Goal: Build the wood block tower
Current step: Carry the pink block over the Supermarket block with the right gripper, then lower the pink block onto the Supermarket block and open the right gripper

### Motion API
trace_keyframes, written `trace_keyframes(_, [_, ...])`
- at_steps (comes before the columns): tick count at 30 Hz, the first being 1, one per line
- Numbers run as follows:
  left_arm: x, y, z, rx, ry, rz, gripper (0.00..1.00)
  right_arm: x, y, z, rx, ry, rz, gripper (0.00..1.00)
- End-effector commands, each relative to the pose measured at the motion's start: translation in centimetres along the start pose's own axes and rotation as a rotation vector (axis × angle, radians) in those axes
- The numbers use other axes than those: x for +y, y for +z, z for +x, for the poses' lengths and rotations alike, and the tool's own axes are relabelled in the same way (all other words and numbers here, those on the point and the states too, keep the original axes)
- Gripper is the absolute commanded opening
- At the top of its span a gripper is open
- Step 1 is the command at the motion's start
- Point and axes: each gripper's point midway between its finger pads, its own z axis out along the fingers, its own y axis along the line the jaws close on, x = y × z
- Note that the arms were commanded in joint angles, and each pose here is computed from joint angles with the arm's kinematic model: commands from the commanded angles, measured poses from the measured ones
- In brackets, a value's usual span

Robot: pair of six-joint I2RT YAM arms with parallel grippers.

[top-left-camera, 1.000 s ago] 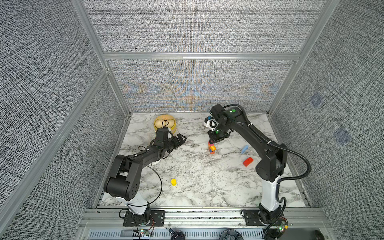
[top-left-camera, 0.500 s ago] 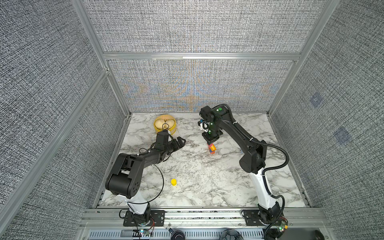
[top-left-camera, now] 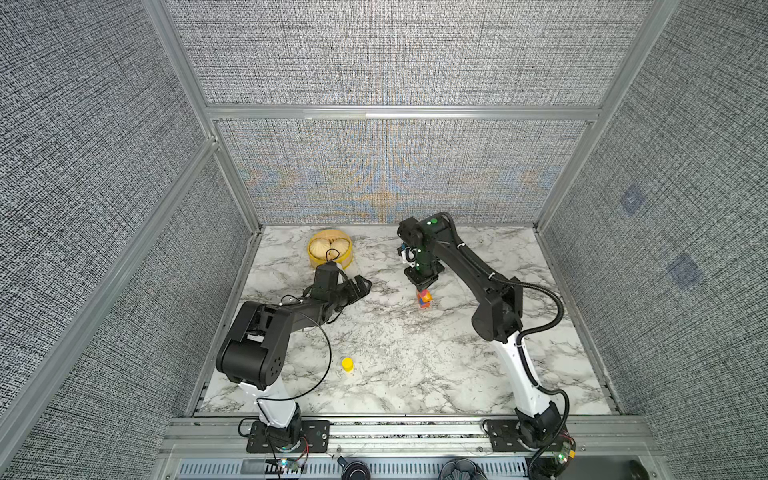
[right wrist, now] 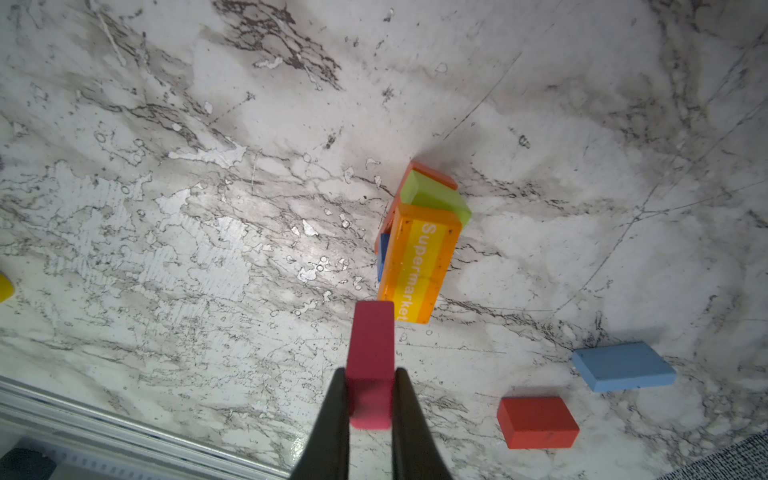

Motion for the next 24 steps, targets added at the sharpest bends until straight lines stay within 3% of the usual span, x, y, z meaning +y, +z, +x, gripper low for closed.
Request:
trace_keyframes(1, [-0.3,0.3,-0.6,-0.02,0.01,0.015,0.99,-0.3,0.0,-0.4,-0.013,0.037,-0.018,0.14])
trace_keyframes(24, [-0.1,1.2,-0.6,-0.004,0.0,0.016,0.99,-1.1,1.1,-1.4,-0.023,0.104,-0.051,0.14])
